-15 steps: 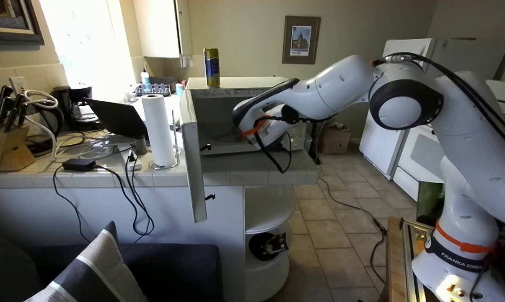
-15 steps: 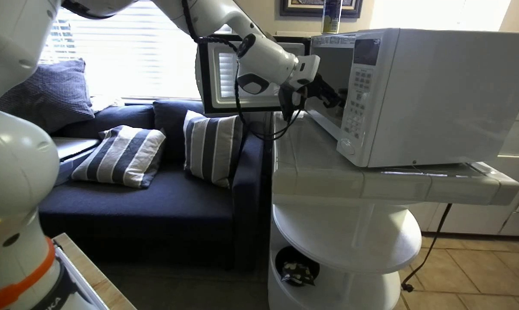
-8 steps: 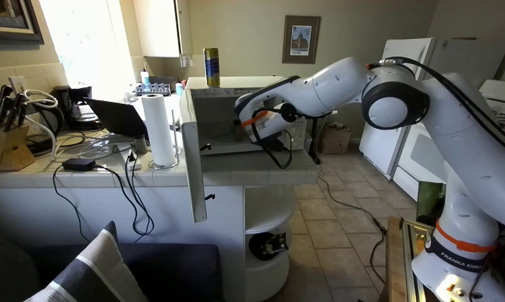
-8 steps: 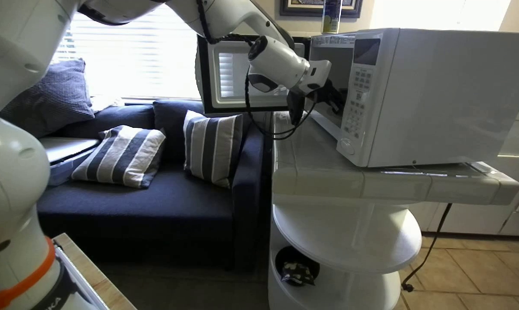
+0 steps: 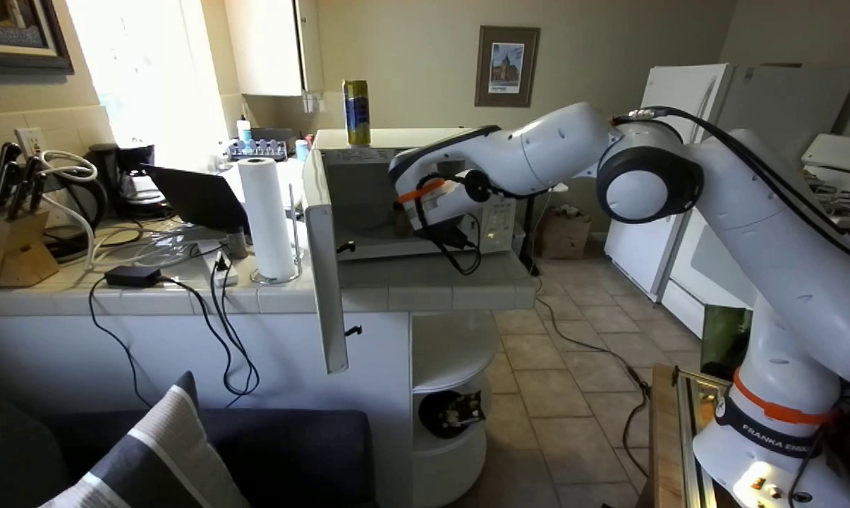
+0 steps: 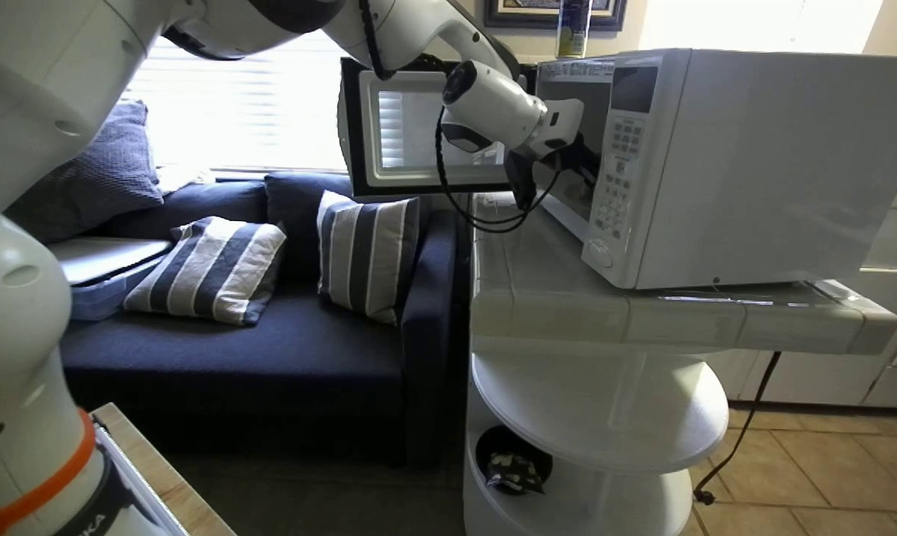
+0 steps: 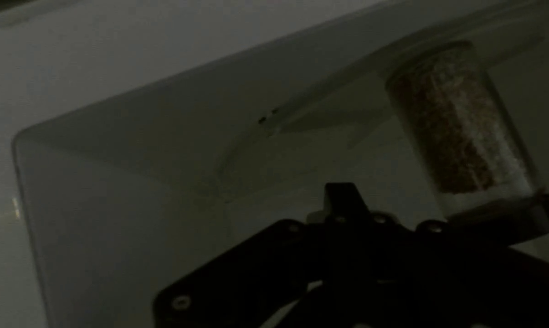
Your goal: Rotate the microwave plate
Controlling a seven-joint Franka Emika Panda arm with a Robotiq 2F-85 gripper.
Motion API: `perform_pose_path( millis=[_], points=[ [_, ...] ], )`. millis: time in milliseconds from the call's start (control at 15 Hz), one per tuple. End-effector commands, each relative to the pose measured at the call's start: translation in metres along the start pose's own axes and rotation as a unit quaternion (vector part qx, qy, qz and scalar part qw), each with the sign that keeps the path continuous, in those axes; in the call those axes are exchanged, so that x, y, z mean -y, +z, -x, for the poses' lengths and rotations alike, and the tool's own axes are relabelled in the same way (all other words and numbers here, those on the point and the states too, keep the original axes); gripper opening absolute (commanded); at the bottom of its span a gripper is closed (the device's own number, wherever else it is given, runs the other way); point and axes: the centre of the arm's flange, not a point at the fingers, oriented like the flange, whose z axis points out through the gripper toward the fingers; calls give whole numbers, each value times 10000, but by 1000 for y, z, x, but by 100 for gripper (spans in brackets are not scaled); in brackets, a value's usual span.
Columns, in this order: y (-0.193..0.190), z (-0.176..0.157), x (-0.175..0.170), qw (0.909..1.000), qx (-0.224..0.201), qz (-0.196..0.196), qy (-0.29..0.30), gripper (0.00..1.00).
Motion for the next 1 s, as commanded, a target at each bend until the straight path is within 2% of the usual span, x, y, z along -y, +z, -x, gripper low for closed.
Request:
perform_pose_path(
  millis=[0, 533, 933],
  points=[
    [25, 0, 21, 9999, 39, 73, -109, 0],
    [37, 15, 11, 9990, 170, 291, -310, 0],
    [31, 22, 16, 9979, 410, 314, -390, 0]
  ],
)
